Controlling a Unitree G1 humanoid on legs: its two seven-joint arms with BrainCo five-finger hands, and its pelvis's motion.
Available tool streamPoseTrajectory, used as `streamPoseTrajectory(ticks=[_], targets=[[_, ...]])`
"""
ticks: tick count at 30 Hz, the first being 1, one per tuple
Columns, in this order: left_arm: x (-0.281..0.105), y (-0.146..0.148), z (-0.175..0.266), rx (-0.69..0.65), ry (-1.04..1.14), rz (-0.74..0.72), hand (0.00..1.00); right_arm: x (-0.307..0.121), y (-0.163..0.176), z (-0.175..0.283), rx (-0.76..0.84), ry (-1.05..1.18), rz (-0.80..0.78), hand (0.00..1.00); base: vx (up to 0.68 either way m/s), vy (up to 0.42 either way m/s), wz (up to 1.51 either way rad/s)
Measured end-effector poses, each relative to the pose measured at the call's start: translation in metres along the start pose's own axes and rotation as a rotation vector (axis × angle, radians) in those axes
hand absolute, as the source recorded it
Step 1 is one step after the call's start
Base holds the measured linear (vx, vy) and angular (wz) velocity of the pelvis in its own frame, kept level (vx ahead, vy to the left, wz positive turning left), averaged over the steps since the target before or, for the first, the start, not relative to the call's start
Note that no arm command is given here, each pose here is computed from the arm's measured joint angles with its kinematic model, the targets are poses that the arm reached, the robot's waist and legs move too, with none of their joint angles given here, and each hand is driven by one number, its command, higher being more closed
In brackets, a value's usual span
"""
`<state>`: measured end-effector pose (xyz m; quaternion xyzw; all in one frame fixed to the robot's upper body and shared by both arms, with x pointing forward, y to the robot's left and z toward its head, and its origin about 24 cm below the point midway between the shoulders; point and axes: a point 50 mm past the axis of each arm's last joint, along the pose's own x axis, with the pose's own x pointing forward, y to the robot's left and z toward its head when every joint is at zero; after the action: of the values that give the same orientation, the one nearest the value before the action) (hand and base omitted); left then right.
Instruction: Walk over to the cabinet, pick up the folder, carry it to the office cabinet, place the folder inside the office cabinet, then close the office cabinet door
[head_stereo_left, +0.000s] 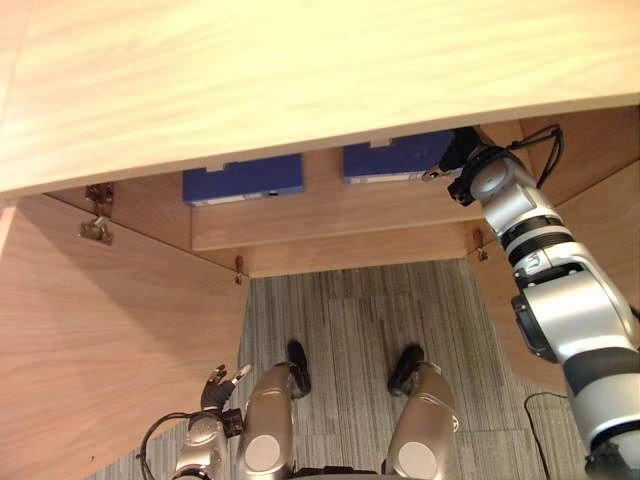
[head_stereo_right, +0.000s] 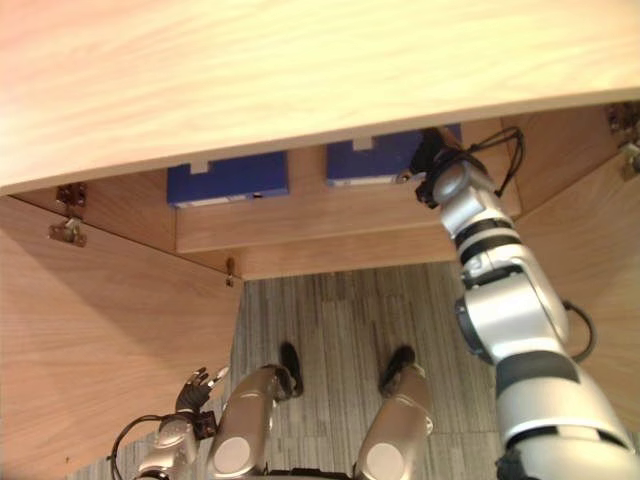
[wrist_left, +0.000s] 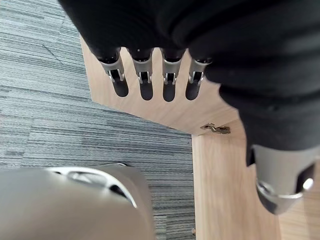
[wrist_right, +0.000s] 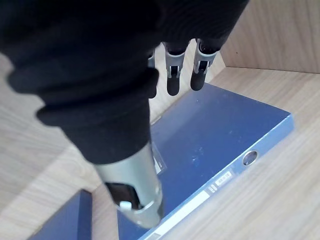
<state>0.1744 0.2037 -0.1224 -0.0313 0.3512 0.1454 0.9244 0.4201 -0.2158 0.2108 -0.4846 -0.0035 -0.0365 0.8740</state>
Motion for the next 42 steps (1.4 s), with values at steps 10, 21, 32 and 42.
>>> streamPoseTrajectory(ticks=[10,21,32,42], targets=[[-0.010,-0.007,-0.029,0.046,0.109,-0.032,0.00,-0.110,0.194,-0.120,0.532,0.420,0.321,0.00,0.12,-0.003,-0.05],[-0.019,0.005,-0.051,0.186,0.184,-0.031,0.00,-0.305,0.291,-0.198,0.936,1.135,0.311,0.00,0.05,0.009,0.02],[-0.025,0.014,-0.070,0.231,0.287,-0.014,0.00,-0.362,0.300,-0.206,1.140,1.397,0.112,0.00,0.00,0.029,-0.25],[-0.027,0.027,-0.076,0.132,0.347,0.068,0.00,-0.382,0.300,-0.208,1.196,1.454,0.027,0.00,0.00,-0.002,-0.73]])
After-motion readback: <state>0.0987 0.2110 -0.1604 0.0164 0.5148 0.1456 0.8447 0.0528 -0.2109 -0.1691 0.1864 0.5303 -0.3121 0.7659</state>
